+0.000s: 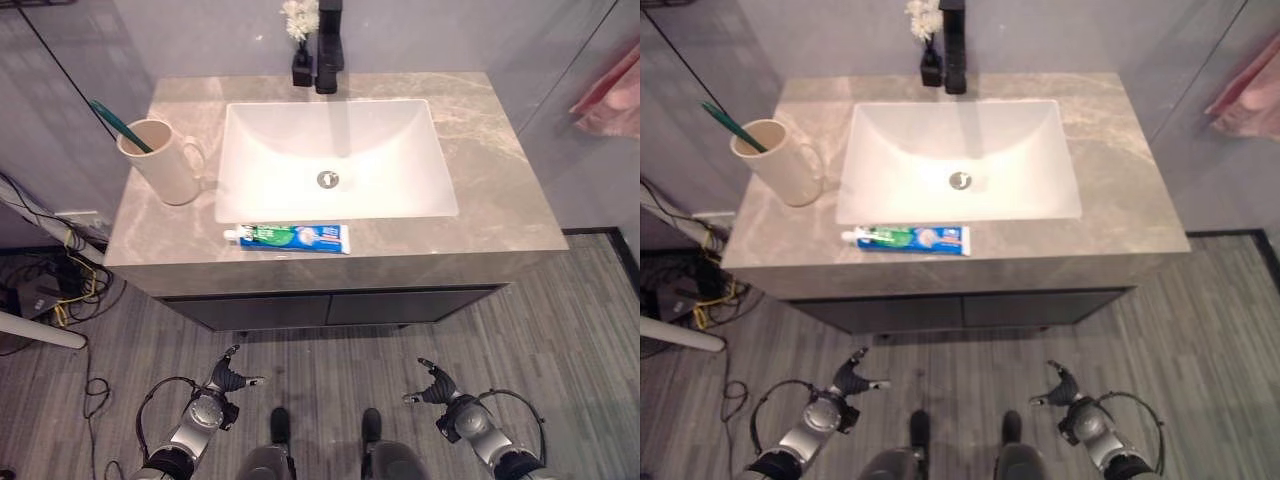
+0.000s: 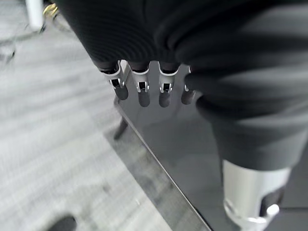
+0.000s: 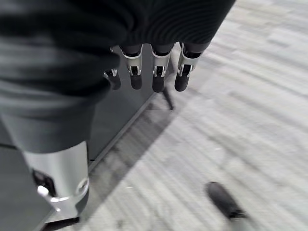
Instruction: Put brush and paste in cup on sink, flatten towel.
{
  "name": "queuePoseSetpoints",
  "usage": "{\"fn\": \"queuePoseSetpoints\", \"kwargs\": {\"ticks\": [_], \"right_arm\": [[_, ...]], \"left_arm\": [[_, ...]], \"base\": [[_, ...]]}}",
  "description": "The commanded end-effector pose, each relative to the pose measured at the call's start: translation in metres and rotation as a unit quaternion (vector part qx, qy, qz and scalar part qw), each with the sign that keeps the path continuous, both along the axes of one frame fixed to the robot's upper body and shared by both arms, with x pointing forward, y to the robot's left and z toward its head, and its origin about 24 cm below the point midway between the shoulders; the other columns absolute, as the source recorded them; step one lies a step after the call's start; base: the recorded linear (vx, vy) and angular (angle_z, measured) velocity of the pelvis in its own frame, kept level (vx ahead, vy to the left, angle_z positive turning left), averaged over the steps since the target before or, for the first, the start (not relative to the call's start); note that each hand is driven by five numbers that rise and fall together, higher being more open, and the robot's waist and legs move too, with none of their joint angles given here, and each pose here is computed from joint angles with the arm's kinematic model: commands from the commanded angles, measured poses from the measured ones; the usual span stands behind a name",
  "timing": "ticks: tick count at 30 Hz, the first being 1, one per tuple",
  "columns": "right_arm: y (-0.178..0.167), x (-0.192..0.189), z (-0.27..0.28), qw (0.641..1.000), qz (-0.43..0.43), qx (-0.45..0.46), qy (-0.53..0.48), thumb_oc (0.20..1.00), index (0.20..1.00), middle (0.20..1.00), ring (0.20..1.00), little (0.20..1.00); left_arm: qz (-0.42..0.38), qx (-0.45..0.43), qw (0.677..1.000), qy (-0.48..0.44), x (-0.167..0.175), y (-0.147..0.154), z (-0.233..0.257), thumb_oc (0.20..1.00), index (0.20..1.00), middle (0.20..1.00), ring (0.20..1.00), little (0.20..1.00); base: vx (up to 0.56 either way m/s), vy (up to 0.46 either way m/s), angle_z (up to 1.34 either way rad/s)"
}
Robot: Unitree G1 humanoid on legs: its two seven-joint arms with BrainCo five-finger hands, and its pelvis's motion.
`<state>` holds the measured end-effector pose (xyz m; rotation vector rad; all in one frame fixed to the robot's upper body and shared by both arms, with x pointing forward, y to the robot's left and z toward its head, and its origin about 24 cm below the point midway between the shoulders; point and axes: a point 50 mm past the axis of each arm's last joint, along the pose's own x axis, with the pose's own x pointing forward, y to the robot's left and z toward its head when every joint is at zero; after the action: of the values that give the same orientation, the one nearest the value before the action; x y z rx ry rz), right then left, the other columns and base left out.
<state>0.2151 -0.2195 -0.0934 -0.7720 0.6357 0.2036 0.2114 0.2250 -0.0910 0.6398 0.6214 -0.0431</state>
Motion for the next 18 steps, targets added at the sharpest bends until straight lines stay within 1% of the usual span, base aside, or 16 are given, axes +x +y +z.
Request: {"fn": "queuePoseSetpoints", "kwargs": {"ticks": [1, 4, 7, 9, 11, 12, 13, 14, 16, 17, 18], "right_arm": [[0.007, 0.022, 0.016, 0.998, 0.051, -0.025, -0.04, 1.0, 1.0, 1.0, 1.0, 1.0], [0.006, 0.026, 0.016, 0.997, 0.052, -0.031, -0.041, 1.0, 1.0, 1.0, 1.0, 1.0], [0.004, 0.021, 0.013, 0.998, 0.048, -0.031, -0.033, 1.0, 1.0, 1.0, 1.0, 1.0], [-0.003, 0.014, 0.007, 0.999, 0.032, -0.039, -0.017, 1.0, 1.0, 1.0, 1.0, 1.0], [-0.017, 0.0, -0.004, 0.999, -0.004, -0.047, 0.012, 1.0, 1.0, 1.0, 1.0, 1.0], [-0.017, 0.0, -0.004, 0.999, -0.003, -0.046, 0.013, 1.0, 1.0, 1.0, 1.0, 1.0], [-0.022, -0.009, -0.011, 0.998, -0.024, -0.046, 0.03, 1.0, 1.0, 1.0, 1.0, 1.0], [-0.031, -0.027, -0.022, 0.995, -0.059, -0.049, 0.063, 1.0, 1.0, 1.0, 1.0, 1.0], [-0.04, -0.052, -0.034, 0.989, -0.081, -0.066, 0.109, 1.0, 1.0, 1.0, 1.0, 1.0], [-0.039, -0.052, -0.034, 0.989, -0.081, -0.066, 0.109, 1.0, 1.0, 1.0, 1.0, 1.0], [-0.045, -0.067, -0.04, 0.983, -0.097, -0.077, 0.135, 1.0, 1.0, 1.0, 1.0, 1.0]], "left_arm": [[-0.047, 0.042, 0.998, -0.017, -0.009, 0.012, 0.006, 1.0, 1.0, 1.0, 1.0, 1.0], [-0.064, 0.059, 0.996, -0.019, -0.016, 0.017, 0.008, 1.0, 1.0, 1.0, 1.0, 1.0], [-0.085, 0.085, 0.992, -0.044, -0.013, 0.027, 0.021, 1.0, 1.0, 1.0, 1.0, 1.0], [-0.102, 0.104, 0.987, -0.074, -0.01, 0.031, 0.033, 1.0, 1.0, 1.0, 1.0, 1.0], [-0.118, 0.111, 0.981, -0.106, -0.011, 0.032, 0.046, 1.0, 1.0, 1.0, 1.0, 1.0], [-0.118, 0.111, 0.981, -0.105, -0.011, 0.033, 0.046, 1.0, 1.0, 1.0, 1.0, 1.0], [-0.127, 0.111, 0.979, -0.114, -0.014, 0.034, 0.051, 1.0, 1.0, 1.0, 1.0, 1.0], [-0.168, 0.135, 0.966, -0.146, -0.017, 0.037, 0.068, 1.0, 1.0, 1.0, 1.0, 1.0], [-0.215, 0.164, 0.946, -0.179, -0.02, 0.041, 0.089, 1.0, 1.0, 1.0, 1.0, 1.0], [-0.215, 0.165, 0.946, -0.178, -0.02, 0.041, 0.089, 1.0, 1.0, 1.0, 1.0, 1.0], [-0.229, 0.183, 0.934, -0.204, -0.019, 0.046, 0.108, 1.0, 1.0, 1.0, 1.0, 1.0]], "base": [[0.03, 0.147, -0.25], [0.08, 0.024, -0.05], [0.08, -0.102, 0.03], [0.09, -0.123, 0.74], [0.1, -0.117, 0.68], [0.07, -0.076, 0.34], [0.05, -0.103, 0.23], [0.06, -0.129, 0.26], [0.07, -0.112, 0.3], [0.08, -0.081, 0.26], [0.03, -0.045, 0.14]]}}
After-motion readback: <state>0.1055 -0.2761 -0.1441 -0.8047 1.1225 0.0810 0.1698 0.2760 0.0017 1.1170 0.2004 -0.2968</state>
